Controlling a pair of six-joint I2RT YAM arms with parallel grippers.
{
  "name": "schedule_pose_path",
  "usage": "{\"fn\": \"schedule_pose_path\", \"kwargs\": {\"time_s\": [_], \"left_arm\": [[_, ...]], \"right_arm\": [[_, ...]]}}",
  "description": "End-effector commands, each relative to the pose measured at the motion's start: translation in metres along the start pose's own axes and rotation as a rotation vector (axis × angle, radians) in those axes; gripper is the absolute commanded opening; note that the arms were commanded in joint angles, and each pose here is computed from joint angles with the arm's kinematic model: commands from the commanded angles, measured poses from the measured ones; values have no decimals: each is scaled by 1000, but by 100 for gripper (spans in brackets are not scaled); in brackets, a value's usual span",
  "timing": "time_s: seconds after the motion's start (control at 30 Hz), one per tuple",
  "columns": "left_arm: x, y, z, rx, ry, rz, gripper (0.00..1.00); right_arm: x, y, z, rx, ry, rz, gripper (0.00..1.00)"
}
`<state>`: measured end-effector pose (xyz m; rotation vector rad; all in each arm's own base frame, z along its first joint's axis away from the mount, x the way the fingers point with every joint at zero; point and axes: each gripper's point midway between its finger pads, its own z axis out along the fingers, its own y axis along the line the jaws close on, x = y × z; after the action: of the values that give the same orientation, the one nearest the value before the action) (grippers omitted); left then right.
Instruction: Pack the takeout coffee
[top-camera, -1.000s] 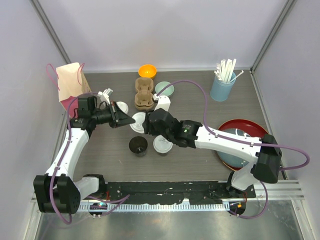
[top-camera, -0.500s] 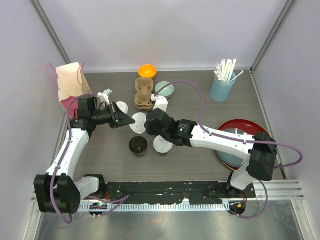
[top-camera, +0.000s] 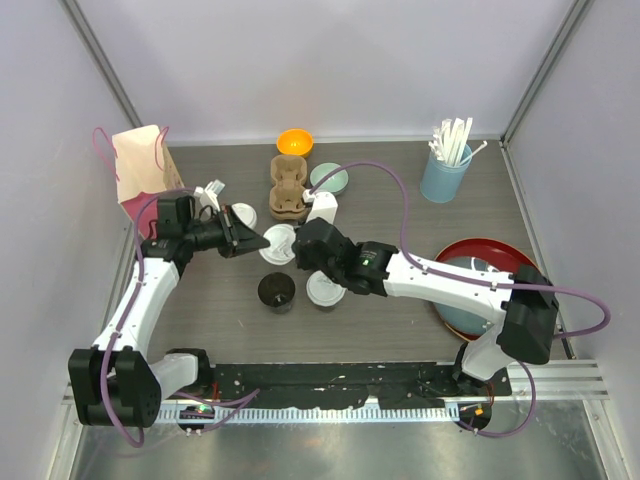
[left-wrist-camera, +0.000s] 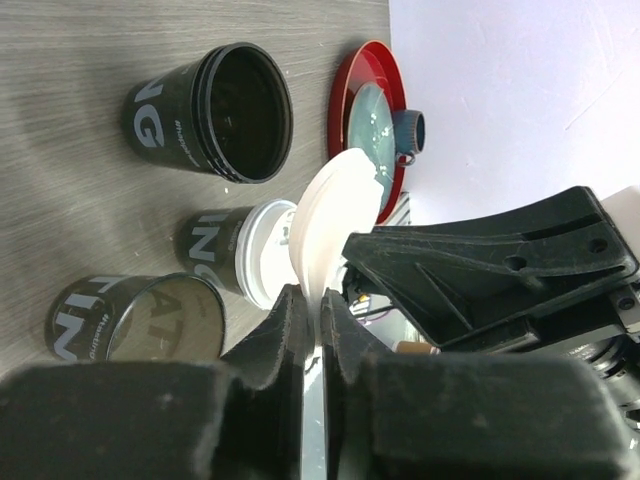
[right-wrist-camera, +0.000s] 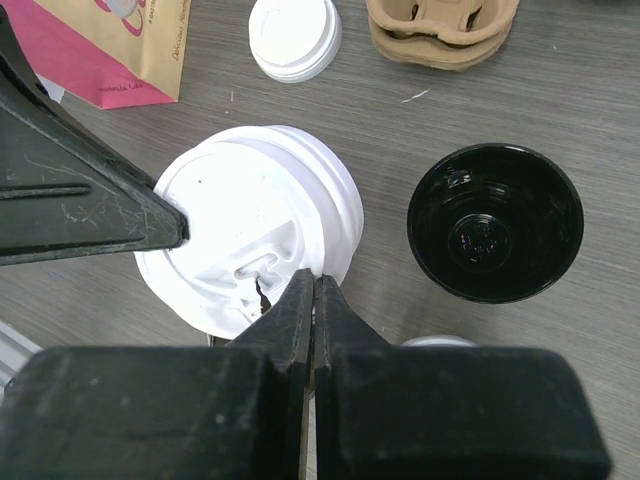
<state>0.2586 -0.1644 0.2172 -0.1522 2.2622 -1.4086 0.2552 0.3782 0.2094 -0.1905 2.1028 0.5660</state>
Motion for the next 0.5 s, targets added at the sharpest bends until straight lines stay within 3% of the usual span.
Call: {"fn": "schedule_pose_path", "kwargs": {"time_s": [0.0, 0.1, 0.2, 0.4, 0.47], "left_arm": [[-2, 0, -3, -24, -13, 52, 28], [-6, 2, -7, -62, -24, 116, 53], [-9, 2, -12, -98, -27, 158, 65], [-20, -4, -29, -190, -31, 327, 75], [-24, 3, -38, -270, -39, 375, 77]], "right_arm": [[-20, -1, -10, -16, -69, -31, 1], [-17, -3, -11, -17, -59, -45, 1], [-18, -5, -14, -18, -53, -57, 1], [-22, 3, -26, -58, 49, -128, 1], [-8, 10, -33, -108, 162, -162, 1]]}}
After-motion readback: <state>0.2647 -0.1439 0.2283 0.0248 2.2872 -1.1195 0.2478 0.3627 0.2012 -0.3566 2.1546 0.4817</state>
